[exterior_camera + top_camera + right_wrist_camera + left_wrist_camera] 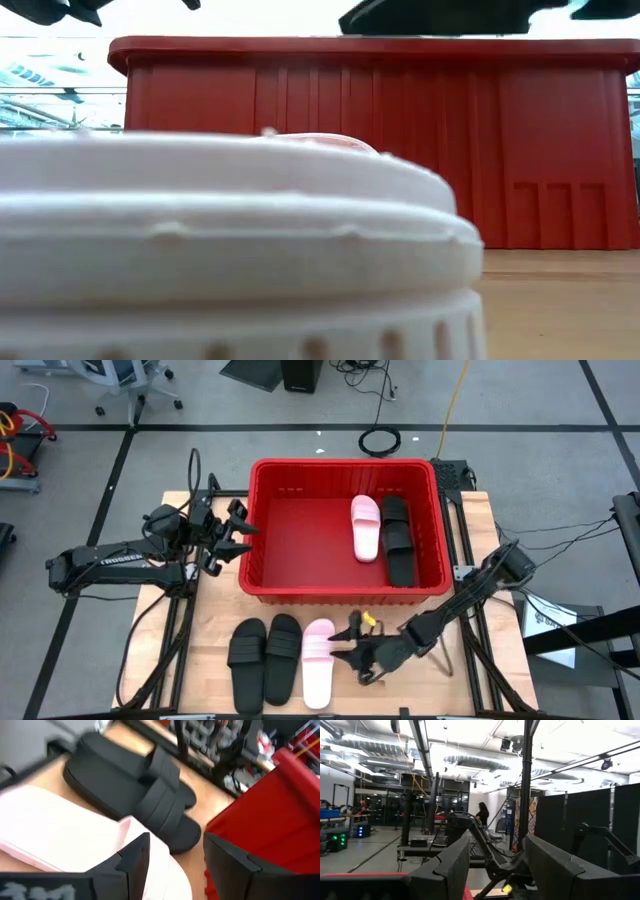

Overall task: Pick and place slides into bin
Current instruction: Put the pink slipper into the red container

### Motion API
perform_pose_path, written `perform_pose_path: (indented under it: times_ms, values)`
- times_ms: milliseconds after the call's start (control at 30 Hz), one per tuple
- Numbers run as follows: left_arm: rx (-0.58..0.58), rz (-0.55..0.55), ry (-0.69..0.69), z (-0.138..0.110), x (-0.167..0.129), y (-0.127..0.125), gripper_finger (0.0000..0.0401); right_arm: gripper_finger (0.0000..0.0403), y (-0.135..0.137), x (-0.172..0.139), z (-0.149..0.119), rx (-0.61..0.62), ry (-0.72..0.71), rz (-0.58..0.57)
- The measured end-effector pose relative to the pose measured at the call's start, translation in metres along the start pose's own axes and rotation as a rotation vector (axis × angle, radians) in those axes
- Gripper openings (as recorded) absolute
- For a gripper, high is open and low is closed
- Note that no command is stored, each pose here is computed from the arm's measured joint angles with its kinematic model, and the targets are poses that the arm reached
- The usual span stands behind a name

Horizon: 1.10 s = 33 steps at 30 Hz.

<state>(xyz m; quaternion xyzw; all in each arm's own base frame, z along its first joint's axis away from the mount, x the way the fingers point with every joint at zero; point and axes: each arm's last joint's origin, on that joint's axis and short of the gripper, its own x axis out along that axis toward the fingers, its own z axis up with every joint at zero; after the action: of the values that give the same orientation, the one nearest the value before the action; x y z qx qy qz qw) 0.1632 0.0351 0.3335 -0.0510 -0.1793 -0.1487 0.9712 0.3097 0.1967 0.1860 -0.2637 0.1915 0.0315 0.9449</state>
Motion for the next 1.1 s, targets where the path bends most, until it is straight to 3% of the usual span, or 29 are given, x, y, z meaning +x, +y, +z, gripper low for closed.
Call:
perform_pose_path:
  times_ms: [167, 433, 800, 1100]
  values:
    - [-0.005, -0.021, 0.0, -0.001, 0.002, -0.004, 0.0198, 0.0173, 0.013, 0.025, 0.014, -0.007, 0.116, -0.015]
    - [-0.01, -0.046, 0.0, -0.002, 0.004, -0.008, 0.0198, 0.0172, 0.034, 0.031, 0.035, -0.035, 0.15, -0.014]
    - [-0.011, -0.018, -0.01, -0.001, 0.004, -0.007, 0.0198, 0.0173, 0.05, 0.045, 0.009, -0.078, 0.258, -0.019]
    - [-0.002, -0.014, -0.011, -0.001, 0.004, -0.007, 0.0198, 0.0172, 0.045, 0.06, -0.009, -0.076, 0.339, -0.064]
